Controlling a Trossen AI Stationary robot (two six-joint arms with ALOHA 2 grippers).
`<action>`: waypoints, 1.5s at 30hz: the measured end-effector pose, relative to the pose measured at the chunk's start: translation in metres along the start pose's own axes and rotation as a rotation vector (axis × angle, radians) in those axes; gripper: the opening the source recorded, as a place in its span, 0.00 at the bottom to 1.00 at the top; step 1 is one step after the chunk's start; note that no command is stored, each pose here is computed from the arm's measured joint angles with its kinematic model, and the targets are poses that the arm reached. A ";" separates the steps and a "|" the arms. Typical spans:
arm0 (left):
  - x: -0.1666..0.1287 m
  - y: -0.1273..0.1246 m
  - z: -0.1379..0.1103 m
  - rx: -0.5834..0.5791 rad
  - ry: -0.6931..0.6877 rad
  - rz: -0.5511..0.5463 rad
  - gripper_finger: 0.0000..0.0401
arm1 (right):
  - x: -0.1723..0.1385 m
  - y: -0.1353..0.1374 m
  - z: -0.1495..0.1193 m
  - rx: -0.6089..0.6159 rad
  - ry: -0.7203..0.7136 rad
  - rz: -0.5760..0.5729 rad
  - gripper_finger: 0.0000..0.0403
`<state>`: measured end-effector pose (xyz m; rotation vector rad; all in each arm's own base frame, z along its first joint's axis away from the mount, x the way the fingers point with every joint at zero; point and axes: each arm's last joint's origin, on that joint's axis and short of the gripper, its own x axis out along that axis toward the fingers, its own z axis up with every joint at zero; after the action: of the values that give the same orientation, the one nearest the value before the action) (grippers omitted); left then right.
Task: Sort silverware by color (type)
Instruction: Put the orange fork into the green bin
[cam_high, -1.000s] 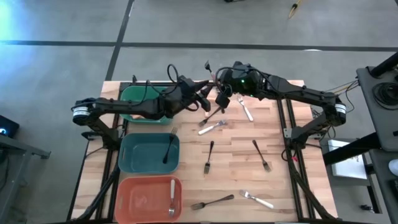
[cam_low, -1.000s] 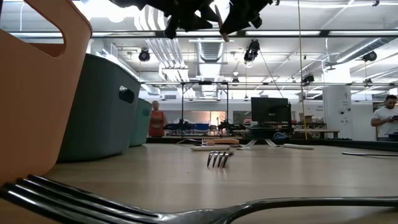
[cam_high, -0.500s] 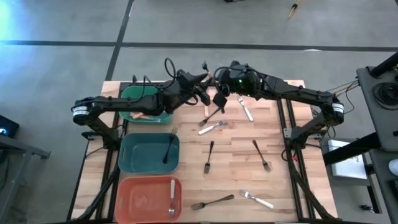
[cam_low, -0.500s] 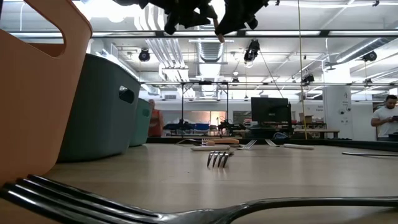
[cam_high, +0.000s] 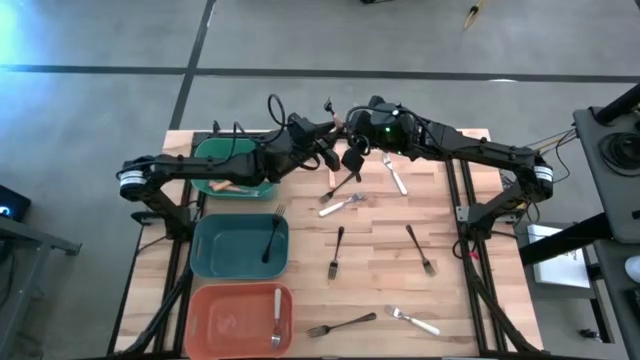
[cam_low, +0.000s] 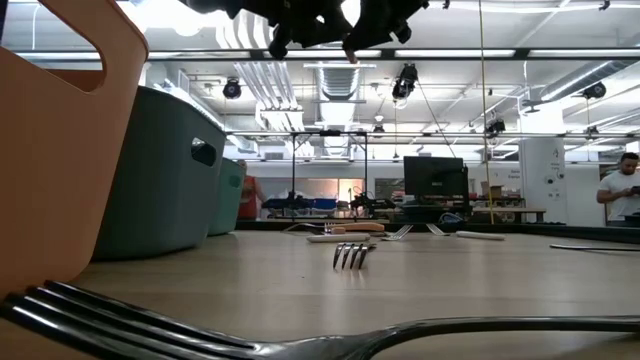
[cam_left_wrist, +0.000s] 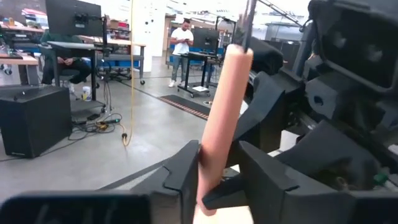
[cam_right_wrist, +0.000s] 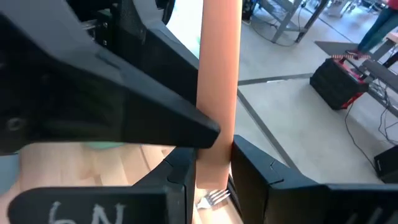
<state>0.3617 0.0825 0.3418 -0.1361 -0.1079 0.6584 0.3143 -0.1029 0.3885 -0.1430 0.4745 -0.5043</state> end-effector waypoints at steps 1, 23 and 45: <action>0.001 0.000 -0.001 0.001 0.002 0.001 0.19 | 0.000 0.000 0.000 0.000 0.001 0.000 0.17; 0.004 0.006 -0.002 0.007 0.014 -0.032 0.05 | -0.002 0.001 -0.004 0.008 0.040 0.028 0.38; -0.135 0.087 0.000 0.454 0.996 0.476 0.05 | -0.048 -0.008 -0.043 0.085 0.444 -0.038 0.41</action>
<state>0.2038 0.0673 0.3201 -0.0377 1.0553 1.0029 0.2538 -0.0864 0.3712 0.0445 0.8831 -0.5948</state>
